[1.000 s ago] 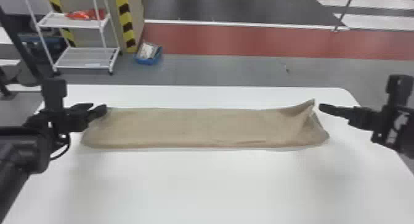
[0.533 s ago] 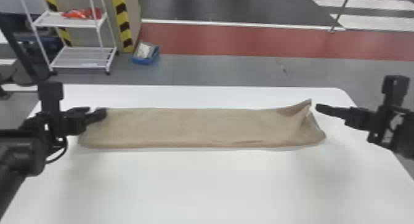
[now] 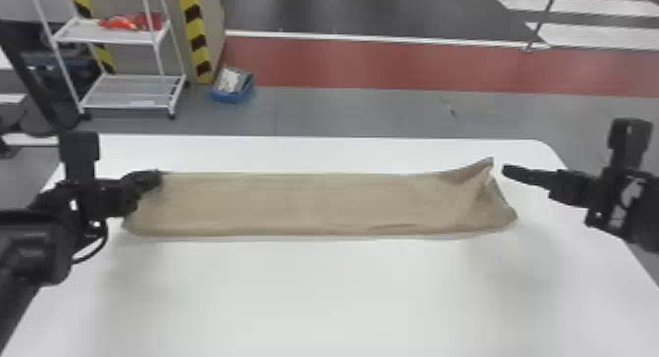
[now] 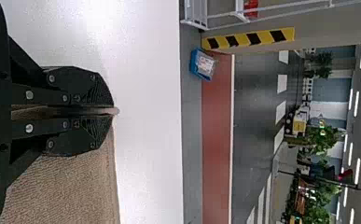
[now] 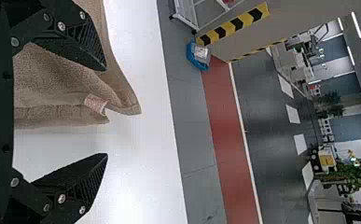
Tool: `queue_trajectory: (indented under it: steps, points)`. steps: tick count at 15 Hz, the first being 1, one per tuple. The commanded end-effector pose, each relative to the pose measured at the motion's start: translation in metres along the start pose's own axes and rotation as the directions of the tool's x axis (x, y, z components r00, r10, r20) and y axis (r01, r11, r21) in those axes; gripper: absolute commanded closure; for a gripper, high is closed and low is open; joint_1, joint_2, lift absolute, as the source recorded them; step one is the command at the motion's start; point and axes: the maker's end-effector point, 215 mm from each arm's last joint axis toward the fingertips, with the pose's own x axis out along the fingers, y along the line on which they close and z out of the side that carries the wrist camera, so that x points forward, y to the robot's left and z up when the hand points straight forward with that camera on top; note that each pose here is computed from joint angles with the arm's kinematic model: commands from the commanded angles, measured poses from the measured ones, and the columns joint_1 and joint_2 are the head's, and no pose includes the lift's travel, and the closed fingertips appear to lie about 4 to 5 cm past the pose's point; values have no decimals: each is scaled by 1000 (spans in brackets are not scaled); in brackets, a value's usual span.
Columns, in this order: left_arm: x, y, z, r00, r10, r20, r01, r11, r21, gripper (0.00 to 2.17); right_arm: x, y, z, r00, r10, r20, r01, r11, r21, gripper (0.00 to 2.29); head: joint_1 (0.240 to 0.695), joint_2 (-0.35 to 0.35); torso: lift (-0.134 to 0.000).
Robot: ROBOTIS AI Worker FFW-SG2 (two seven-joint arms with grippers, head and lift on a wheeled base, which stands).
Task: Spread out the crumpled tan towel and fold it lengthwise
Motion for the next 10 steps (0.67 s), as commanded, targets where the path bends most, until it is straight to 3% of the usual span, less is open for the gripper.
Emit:
queue_trajectory:
  steps: [1,6,10]
  points:
    - [-8,-4,6,1000,-8,29,8,1000,-3,1092,1,-1,3,1000,-13,7,13,1000,-14,269,695,-82,-124]
    - [-21,-9,12,999,-19,48,19,1000,-10,1092,18,7,36,993,-42,114,58,989,-136,269,695,-90,-124]
    - [-26,-15,7,999,-28,46,28,1000,0,1092,42,8,30,996,-48,80,60,984,-168,279,695,-82,-124]
